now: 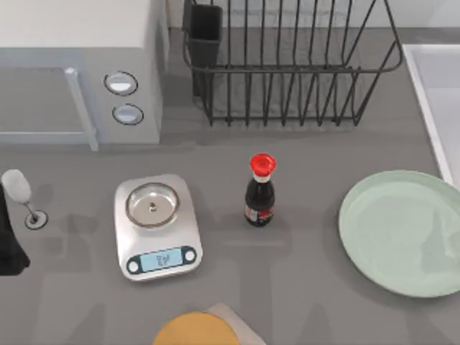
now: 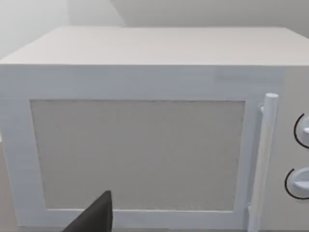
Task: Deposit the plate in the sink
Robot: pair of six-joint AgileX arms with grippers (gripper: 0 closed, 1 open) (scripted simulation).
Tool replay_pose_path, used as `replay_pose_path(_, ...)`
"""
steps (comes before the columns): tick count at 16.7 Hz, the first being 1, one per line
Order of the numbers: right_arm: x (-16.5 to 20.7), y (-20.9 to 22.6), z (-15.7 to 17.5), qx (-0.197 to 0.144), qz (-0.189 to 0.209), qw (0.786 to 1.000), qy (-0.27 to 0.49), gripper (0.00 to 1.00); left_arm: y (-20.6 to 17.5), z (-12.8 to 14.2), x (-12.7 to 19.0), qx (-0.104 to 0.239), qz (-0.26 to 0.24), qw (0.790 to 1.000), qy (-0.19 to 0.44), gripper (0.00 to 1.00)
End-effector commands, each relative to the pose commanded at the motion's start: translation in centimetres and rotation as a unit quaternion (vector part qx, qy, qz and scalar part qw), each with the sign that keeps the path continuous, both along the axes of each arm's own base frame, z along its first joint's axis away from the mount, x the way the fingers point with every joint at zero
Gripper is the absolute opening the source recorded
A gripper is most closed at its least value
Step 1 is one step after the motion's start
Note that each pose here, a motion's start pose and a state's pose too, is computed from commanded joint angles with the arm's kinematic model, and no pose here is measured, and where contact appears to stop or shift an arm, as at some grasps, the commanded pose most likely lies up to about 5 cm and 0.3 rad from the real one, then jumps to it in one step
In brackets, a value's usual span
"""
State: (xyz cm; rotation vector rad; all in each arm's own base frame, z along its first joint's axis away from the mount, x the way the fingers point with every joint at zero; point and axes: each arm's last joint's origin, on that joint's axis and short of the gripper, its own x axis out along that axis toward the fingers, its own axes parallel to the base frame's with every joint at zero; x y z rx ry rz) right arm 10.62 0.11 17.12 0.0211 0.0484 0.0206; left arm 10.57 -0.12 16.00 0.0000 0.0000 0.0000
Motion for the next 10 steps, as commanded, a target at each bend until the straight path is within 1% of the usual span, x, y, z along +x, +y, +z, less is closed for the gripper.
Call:
replay_pose_path(2, 0.3, 0.3, 1.5, 0.014, 0.014, 0.999, 0.038, 1.00, 0.0, 0.0, 0.0, 0.000, 0.000, 1.000, 0.000, 1.00)
replay_pose_path(5, 1.6, 1.2, 4.3, 0.037, 0.037, 0.990, 0.128, 1.00, 0.0, 0.0, 0.0, 0.000, 0.000, 1.000, 0.000, 1.00)
replay_pose_path(8, 4.4, 2.7, 7.0, 0.056, 0.056, 0.967, 0.244, 1.00, 0.0, 0.0, 0.0, 0.000, 0.000, 1.000, 0.000, 1.00)
replay_pose_path(10, 7.0, 4.2, 8.3, 0.062, 0.063, 0.941, 0.328, 1.00, 0.0, 0.0, 0.0, 0.000, 0.000, 1.000, 0.000, 1.00)
